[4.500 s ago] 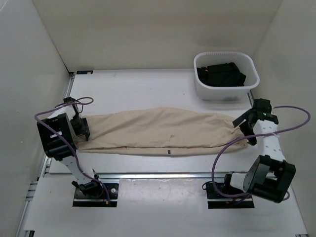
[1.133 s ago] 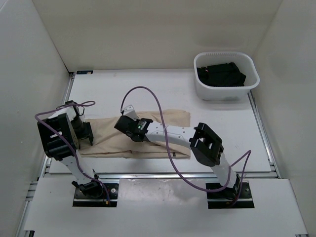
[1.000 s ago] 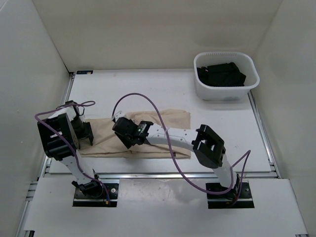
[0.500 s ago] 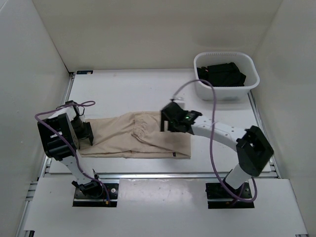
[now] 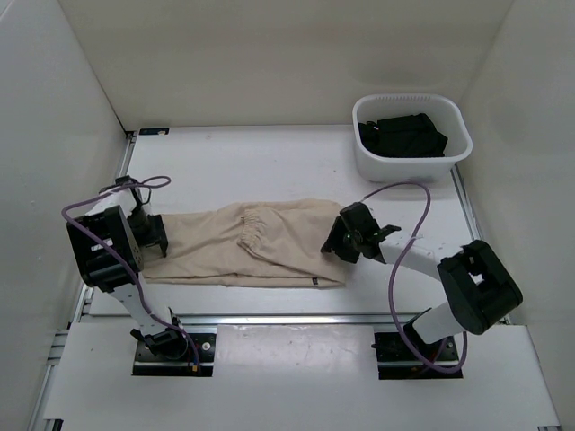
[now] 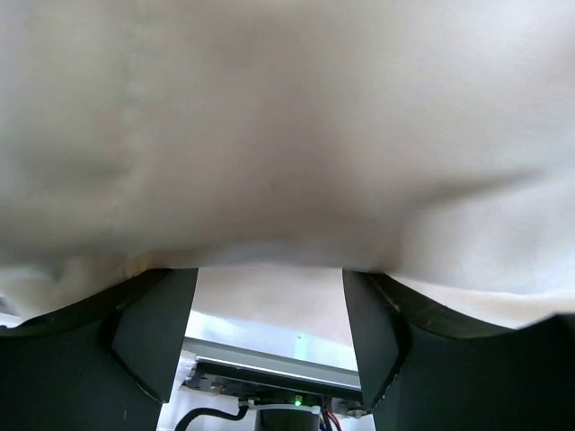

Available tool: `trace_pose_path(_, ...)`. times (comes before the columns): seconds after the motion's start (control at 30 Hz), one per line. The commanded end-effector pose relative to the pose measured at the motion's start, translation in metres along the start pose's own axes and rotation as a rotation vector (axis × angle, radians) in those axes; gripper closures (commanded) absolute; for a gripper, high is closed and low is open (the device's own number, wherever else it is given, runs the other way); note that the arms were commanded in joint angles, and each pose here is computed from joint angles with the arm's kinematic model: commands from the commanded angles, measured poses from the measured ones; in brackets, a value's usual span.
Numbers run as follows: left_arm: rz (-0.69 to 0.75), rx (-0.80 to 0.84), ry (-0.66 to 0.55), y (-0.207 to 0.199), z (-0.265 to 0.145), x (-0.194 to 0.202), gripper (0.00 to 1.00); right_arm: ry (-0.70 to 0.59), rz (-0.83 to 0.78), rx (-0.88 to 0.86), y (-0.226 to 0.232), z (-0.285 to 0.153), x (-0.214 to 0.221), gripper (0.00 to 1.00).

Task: Fold and stack the trousers
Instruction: Fold the trousers

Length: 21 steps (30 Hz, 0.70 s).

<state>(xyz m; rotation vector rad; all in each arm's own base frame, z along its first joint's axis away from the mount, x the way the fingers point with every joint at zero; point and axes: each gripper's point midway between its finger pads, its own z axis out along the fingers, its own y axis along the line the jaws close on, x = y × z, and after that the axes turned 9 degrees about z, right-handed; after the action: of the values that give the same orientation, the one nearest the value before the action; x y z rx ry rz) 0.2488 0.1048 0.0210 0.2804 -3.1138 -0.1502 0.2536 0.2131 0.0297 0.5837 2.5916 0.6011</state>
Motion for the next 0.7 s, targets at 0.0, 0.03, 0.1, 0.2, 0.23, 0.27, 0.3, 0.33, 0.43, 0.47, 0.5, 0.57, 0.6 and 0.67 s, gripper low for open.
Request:
trace_pose_path(0.0,-0.003,0.027,-0.138,-0.003,-0.036,-0.028,0.23,0.137,0.129,0.007,-0.020,0.014,0.034,0.49)
trace_pose_path(0.03,-0.004,0.035,-0.157,-0.003,-0.044,-0.030,0.23,0.145,0.156,0.014,-0.027,0.015,0.037,0.62)
trace_pose_path(0.1,-0.002,0.066,-0.168,-0.007,-0.058,-0.033,0.22,0.153,0.250,0.034,-0.047,0.013,0.040,0.94)
trace_pose_path(0.2,0.001,0.093,-0.166,-0.011,-0.071,-0.032,0.21,0.126,0.379,0.011,-0.070,-0.001,0.029,1.00)
trace_pose_path(0.23,0.001,0.104,-0.180,-0.012,-0.077,-0.036,0.21,0.112,0.413,0.027,-0.081,-0.008,0.027,1.00)
trace_pose_path(0.27,0.001,0.103,-0.192,-0.011,-0.083,-0.037,0.19,0.070,0.471,0.045,-0.096,-0.016,0.013,1.00)
trace_pose_path(0.3,0.002,0.116,-0.198,-0.013,-0.086,-0.038,0.19,0.002,0.442,0.005,-0.096,-0.035,-0.003,1.00)
trace_pose_path(0.33,0.003,0.128,-0.215,-0.015,-0.096,-0.040,0.19,-0.036,0.488,0.108,-0.122,-0.054,-0.011,1.00)
trace_pose_path(0.43,0.006,0.151,-0.239,-0.018,-0.107,-0.043,0.18,-0.241,0.378,0.165,-0.139,-0.117,-0.056,1.00)
trace_pose_path(0.47,0.006,0.151,-0.239,-0.018,-0.107,-0.043,0.16,-0.282,0.338,0.188,-0.131,-0.154,-0.069,1.00)
trace_pose_path(0.5,0.006,0.151,-0.239,-0.018,-0.107,-0.043,0.16,-0.316,0.253,0.246,-0.137,-0.175,-0.078,1.00)
trace_pose_path(0.57,0.006,0.153,-0.227,-0.019,-0.104,-0.040,0.16,-0.248,0.194,0.326,-0.135,-0.201,-0.077,1.00)
trace_pose_path(0.6,0.006,0.153,-0.227,-0.019,-0.104,-0.040,0.16,-0.283,0.150,0.289,-0.113,-0.223,-0.093,1.00)
trace_pose_path(0.67,0.007,0.165,-0.210,-0.022,-0.099,-0.036,0.16,-0.242,0.065,0.284,-0.092,-0.226,-0.096,1.00)
